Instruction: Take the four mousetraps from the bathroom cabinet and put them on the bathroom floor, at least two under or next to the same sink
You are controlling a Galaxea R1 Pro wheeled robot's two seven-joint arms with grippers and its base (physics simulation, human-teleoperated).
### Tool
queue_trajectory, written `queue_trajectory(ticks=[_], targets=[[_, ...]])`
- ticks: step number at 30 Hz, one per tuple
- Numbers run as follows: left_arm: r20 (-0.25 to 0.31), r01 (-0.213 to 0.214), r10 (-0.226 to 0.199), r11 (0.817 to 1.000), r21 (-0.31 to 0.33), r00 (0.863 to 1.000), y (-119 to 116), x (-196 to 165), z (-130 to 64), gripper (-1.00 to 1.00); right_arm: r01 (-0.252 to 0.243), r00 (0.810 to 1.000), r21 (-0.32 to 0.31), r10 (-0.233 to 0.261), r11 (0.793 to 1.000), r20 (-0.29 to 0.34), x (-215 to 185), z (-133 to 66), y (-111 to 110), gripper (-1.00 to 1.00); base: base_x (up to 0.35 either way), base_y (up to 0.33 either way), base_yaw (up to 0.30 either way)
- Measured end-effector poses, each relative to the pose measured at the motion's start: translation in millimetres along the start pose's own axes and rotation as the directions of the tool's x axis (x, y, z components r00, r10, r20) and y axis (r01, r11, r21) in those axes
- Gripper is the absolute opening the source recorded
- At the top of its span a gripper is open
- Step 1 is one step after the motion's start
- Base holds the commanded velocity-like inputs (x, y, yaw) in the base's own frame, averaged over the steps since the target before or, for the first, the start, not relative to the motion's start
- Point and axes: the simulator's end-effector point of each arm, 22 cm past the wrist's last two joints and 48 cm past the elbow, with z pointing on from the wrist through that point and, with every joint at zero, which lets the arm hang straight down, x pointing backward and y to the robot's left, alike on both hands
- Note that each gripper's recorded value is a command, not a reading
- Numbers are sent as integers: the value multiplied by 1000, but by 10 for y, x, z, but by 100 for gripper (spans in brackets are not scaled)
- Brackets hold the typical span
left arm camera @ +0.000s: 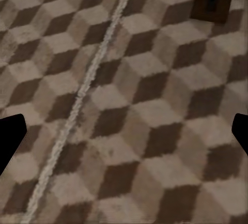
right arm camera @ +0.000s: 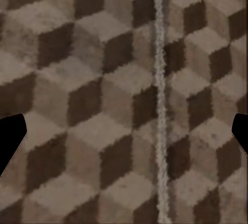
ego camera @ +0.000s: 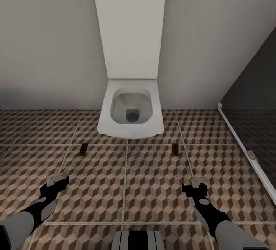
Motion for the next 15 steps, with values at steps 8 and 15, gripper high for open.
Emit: queue_trajectory(ticks=[8,15], targets=[[20,2,-1,1000,-23,1000,130,-142,-65,100,-9,1000,-2,10,1000,27,-173,-68,-22,100,0,0,0],[27,-3,5,998,-63,1000,365,-219,-137,100,-18,999,-3,18,1000,33,-242,-137,-34,100,0,0,0]])
